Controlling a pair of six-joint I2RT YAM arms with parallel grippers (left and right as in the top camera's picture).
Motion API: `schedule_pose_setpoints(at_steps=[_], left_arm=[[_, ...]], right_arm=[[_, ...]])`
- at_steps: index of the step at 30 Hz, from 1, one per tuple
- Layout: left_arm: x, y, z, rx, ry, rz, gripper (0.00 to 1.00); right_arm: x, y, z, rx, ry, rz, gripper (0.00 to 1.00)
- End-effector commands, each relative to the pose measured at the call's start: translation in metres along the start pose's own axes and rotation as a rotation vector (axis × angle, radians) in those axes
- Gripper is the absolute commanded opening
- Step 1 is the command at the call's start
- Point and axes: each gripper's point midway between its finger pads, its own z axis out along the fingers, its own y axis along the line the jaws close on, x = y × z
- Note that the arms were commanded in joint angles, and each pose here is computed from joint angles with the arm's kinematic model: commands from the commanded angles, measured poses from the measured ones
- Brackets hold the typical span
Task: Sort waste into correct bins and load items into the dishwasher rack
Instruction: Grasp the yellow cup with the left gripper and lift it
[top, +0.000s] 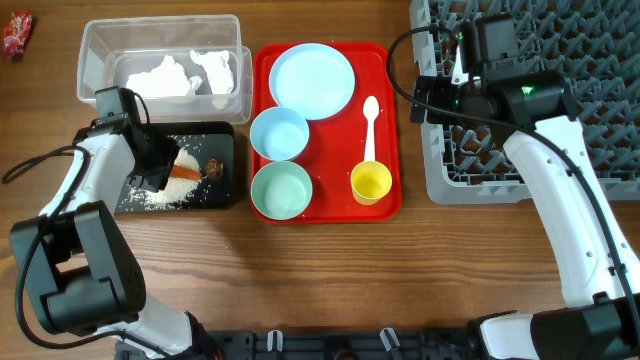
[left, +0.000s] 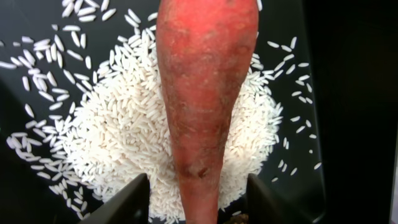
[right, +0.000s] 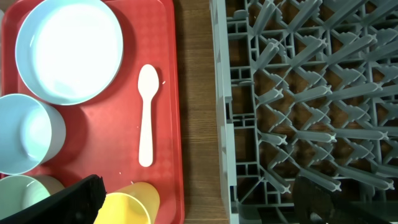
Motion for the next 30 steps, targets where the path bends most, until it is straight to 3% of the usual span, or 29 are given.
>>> schedule_pose_setpoints(at_steps=[1, 3, 8, 13, 18, 23, 30], left_arm=[[-0.001, 0.001, 0.0, -0.005, -0.015, 0.004, 0.55], [0.002, -0.003, 0.0, 0.013, 0.006, 0.014, 0.55], [0.02, -0.049, -0.035, 0.264, 0.097, 0.257, 0.54], [0.034, -0.077, -0.112, 0.469, -0.009, 0.533, 0.55], [0.091, -0.11, -0.169, 0.64, -0.123, 0.865, 0.7], [0.144, -0.133, -0.16, 0.586, -0.237, 1.088, 0.83], [0.206, -0.147, -0.115, 0.539, -0.205, 1.314, 0.82]], right_arm=[[0.001, 0.001, 0.003, -0.007, 0.012, -0.015, 1.0], [0.0, 0.001, 0.003, -0.009, 0.008, -0.014, 1.0], [-0.003, 0.0, 0.003, -0.001, -0.002, -0.022, 1.0], [-0.014, 0.003, 0.003, -0.012, -0.049, -0.018, 1.0], [-0.021, 0.017, 0.002, -0.092, -0.073, -0.018, 1.0], [-0.022, 0.039, -0.002, -0.217, -0.068, -0.024, 1.0], [-0.019, 0.039, -0.002, -0.217, -0.058, -0.025, 1.0]])
